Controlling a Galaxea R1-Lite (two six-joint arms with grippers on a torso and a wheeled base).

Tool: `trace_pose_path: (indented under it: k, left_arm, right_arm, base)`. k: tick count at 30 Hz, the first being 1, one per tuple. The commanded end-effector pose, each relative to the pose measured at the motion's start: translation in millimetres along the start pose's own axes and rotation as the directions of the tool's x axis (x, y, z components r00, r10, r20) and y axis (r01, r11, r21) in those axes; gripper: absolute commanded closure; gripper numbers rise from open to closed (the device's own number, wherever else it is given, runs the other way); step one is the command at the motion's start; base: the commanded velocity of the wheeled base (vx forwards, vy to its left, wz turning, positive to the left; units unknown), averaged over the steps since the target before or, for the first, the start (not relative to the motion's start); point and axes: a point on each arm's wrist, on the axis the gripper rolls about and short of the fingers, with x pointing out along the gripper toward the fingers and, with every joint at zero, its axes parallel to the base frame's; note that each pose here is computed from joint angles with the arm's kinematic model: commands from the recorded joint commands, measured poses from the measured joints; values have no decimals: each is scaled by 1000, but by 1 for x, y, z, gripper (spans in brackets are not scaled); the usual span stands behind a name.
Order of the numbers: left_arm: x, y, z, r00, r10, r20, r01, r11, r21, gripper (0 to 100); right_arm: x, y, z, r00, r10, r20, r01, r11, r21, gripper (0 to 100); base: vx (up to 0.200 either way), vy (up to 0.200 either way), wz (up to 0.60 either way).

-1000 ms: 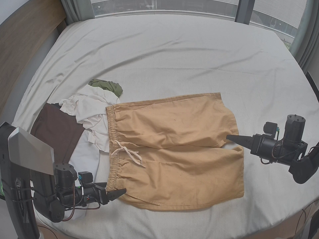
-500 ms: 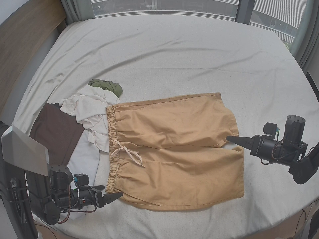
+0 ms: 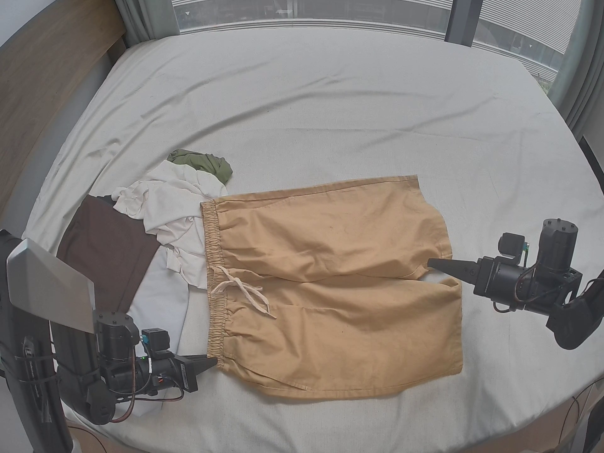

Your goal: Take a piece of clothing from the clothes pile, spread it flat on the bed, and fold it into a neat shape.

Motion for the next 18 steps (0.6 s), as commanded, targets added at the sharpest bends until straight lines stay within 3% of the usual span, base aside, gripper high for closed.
trace_pose_path:
  k: [1, 8, 12, 18]
  left_arm:
    - [0, 4, 1, 1000, 11, 6, -11, 1000, -3, 100]
    - [-3, 3, 1, 1000, 5, 10, -5, 1000, -3, 100]
    - [-4, 3, -1, 1000, 7, 0, -7, 1000, -6, 100]
    - [-4, 2, -1, 1000, 7, -2, -7, 1000, -7, 100]
  right_arm:
    - [-1, -1, -2, 1000, -3, -7, 3, 1000, 3, 0]
    - [-5, -5, -13, 997, -41, -69, 39, 998, -40, 0]
    - [-15, -17, -26, 982, -110, -153, 93, 989, -116, 0]
    - [-26, -23, -28, 975, -152, -163, 134, 984, -118, 0]
  base:
    - [0, 0, 0]
    - [0, 0, 0]
    - [0, 0, 0]
    - [0, 0, 0]
